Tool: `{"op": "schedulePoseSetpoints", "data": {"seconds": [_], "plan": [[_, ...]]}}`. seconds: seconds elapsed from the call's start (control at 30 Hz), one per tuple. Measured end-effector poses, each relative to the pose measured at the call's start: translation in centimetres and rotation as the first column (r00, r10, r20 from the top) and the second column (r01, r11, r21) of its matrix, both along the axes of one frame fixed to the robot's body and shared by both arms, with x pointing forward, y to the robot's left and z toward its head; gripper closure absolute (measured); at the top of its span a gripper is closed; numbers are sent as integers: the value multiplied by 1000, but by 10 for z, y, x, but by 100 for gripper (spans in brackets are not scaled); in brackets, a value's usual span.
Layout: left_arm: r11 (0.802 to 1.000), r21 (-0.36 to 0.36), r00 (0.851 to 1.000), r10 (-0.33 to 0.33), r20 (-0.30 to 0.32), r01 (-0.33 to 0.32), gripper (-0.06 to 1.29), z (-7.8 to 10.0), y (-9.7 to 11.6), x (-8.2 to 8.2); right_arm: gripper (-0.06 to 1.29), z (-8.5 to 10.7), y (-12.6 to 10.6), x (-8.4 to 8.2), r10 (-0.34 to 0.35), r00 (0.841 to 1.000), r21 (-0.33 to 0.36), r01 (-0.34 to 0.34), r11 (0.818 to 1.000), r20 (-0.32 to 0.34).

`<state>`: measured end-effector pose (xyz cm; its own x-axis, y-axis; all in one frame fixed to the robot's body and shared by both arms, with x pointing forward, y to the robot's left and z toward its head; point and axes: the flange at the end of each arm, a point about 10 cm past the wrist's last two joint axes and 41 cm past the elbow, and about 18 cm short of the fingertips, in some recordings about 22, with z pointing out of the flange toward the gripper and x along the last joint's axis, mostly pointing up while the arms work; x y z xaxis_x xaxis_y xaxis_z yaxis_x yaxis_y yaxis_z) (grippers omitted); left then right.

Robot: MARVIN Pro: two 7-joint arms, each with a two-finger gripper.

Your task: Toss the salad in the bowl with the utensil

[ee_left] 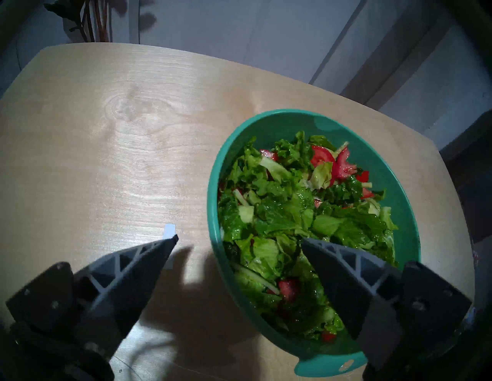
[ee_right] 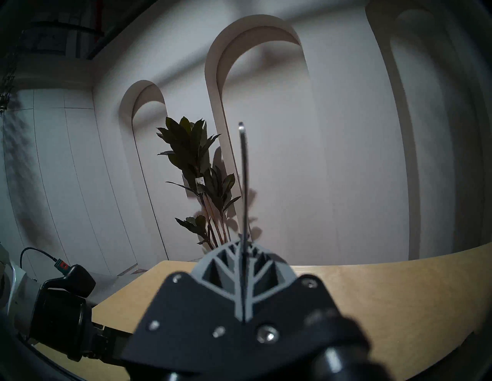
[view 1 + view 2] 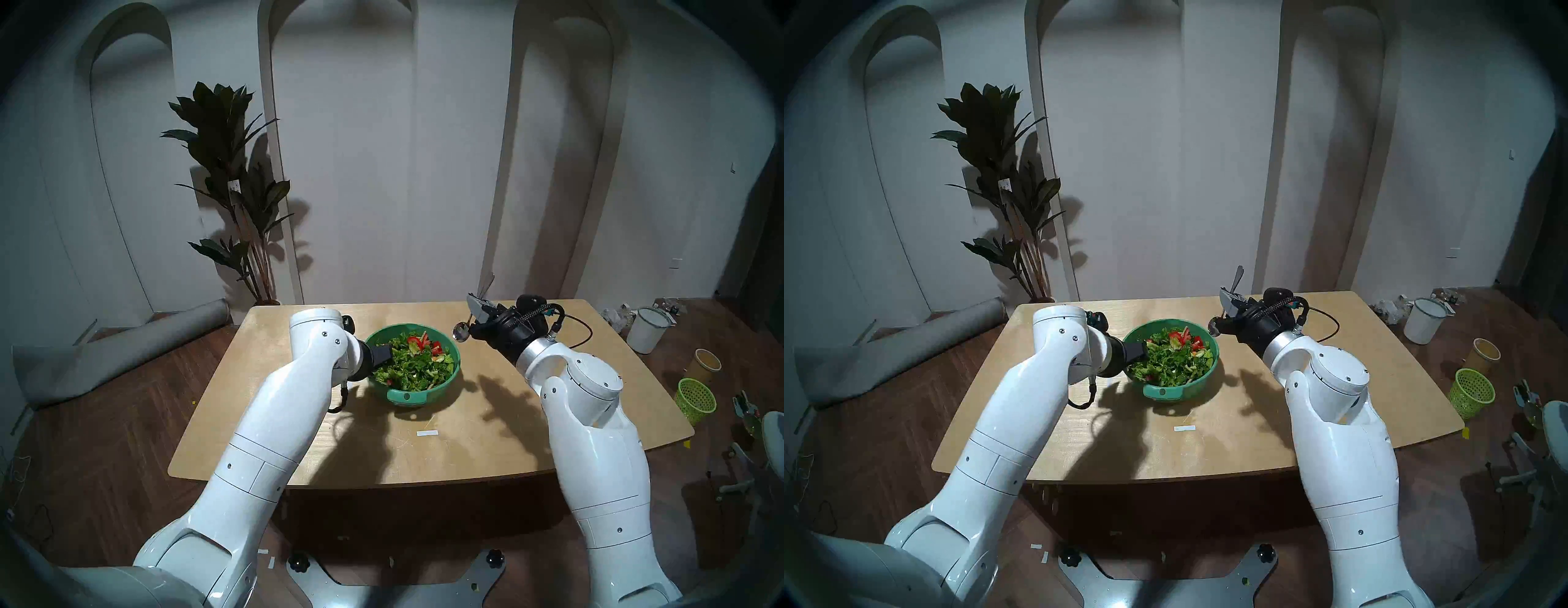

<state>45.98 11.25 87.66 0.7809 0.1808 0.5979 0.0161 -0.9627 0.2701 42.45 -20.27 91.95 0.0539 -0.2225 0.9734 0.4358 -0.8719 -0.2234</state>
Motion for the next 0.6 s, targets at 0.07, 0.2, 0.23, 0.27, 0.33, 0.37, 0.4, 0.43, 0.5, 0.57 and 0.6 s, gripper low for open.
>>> {"op": "schedulePoseSetpoints", "data": {"seconds": [0.07, 0.2, 0.23, 0.27, 0.33, 0.37, 0.4, 0.43, 0.5, 0.57, 0.6], "plan": [[1000, 1, 1000, -2, -1, 2, -2, 0, 1, 0, 126, 1, 0, -1, 0, 1000, -1, 0, 1000, 0], [1000, 28, 1000, -3, 24, 2, -2, 4, 3, -3, 126, 3, 1, -3, -2, 1000, -1, 2, 1000, 7], [999, 38, 999, -2, 37, 0, -2, 7, 4, -4, 126, 4, 0, -3, -3, 1000, 0, 3, 1000, 9], [999, 51, 998, 5, 57, -7, -2, 12, 6, -4, 126, 4, 0, -3, -5, 1000, 1, 5, 1000, 11], [997, 67, 995, 25, 94, -32, -2, 21, 11, -4, 126, 4, -1, -4, -9, 1000, 6, 9, 1000, 13], [995, 82, 991, 47, 125, -57, -2, 29, 17, -3, 126, 4, -2, -4, -12, 1000, 11, 11, 1000, 14], [994, 86, 988, 61, 143, -74, -2, 34, 20, -3, 126, 4, -2, -4, -13, 1000, 14, 13, 1000, 15], [991, 87, 982, 84, 168, -100, -2, 41, 25, -2, 126, 4, -2, -4, -15, 1000, 18, 15, 1000, 16], [985, 89, 970, 129, 204, -149, -2, 51, 35, -1, 126, 3, -2, -4, -17, 1000, 26, 17, 1000, 16], [975, 72, 950, 188, 249, -212, -2, 64, 49, -1, 126, 1, -1, -3, -20, 1000, 34, 19, 999, 15], [965, 61, 934, 228, 276, -254, -2, 72, 58, 0, 126, 0, 0, -3, -22, 1000, 41, 21, 999, 14]]}}
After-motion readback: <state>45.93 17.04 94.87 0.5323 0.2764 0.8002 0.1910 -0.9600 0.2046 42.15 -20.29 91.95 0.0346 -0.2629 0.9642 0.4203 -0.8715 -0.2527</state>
